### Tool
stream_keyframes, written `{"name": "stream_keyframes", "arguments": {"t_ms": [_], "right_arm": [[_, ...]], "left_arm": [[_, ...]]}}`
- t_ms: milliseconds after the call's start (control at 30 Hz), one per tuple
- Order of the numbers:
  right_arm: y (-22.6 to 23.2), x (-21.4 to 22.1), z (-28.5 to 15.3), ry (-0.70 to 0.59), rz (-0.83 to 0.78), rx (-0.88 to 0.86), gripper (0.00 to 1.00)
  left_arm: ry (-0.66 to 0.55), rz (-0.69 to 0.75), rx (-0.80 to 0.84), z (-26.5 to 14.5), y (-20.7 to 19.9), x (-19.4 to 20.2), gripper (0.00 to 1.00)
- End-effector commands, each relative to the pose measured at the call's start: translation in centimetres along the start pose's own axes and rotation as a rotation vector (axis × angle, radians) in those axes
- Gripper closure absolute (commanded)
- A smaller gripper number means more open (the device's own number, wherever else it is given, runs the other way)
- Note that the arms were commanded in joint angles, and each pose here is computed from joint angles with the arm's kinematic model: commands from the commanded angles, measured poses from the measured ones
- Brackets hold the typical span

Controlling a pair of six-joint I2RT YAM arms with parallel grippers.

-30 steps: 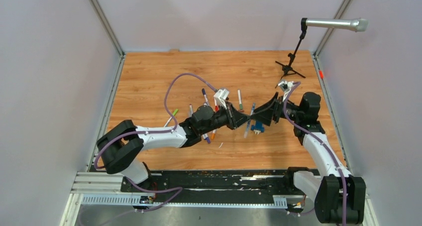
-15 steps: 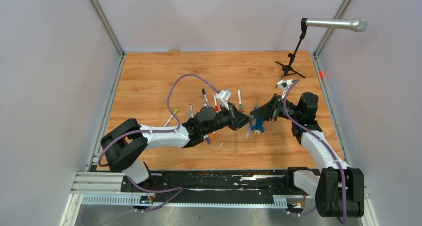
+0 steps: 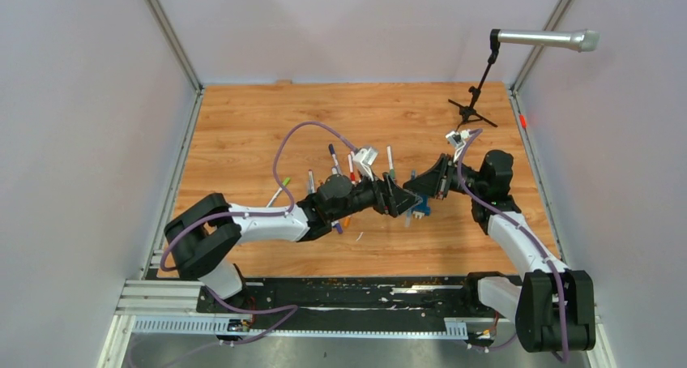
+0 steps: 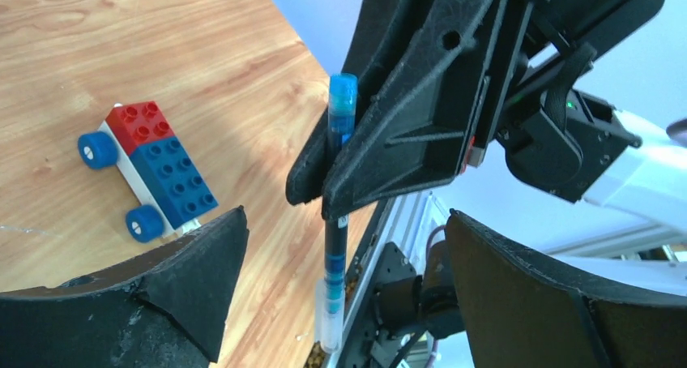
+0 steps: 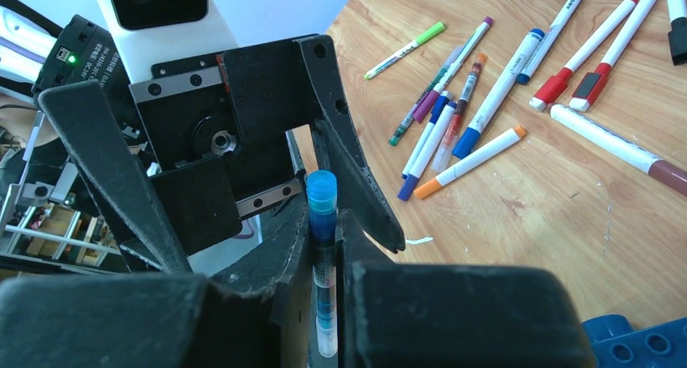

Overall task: Open the pen caps
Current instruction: Pick up the pen from the center of the board.

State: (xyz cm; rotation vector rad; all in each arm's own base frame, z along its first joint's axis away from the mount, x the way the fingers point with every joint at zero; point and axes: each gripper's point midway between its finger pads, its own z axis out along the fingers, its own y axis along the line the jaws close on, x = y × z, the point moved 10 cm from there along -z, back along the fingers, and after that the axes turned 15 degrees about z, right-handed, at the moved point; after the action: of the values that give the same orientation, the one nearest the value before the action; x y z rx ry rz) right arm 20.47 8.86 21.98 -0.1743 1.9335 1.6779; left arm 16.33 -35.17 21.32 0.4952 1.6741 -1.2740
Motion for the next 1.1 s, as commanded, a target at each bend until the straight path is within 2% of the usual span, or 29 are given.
{"name": "stream_keyframes", "arguments": {"t_ms": [0, 200, 467, 700, 1067], "right_arm": [[1.0, -0.4, 0.0, 0.012, -0.08, -0.035, 1.0], [1.1, -0.4, 0.0, 0.016, -0.085, -0.042, 1.0], [0.5, -0.3, 0.0, 0.015, -0.066, -0.019, 1.0], [-0.1, -0.4, 0.2, 0.011, -0.041, 0.003, 1.0], [-0.7, -0.4, 0.3, -0.012, -0.004, 0.046, 1.0]], "left_arm": [[-0.041, 0.01, 0.078, -1.3, -1.0, -0.7, 0.0], [-0.018, -0.029, 0.093, -3.1, -0.2, 1.4, 0.0], [-0.004, -0.094, 0.19, -2.4, -0.3, 2.7, 0.0], [0.0, -0.154, 0.192, -1.6, -0.4, 3.4, 0.16], [0.017, -0.182, 0.068, -0.9, 0.1, 4.2, 0.42]]}}
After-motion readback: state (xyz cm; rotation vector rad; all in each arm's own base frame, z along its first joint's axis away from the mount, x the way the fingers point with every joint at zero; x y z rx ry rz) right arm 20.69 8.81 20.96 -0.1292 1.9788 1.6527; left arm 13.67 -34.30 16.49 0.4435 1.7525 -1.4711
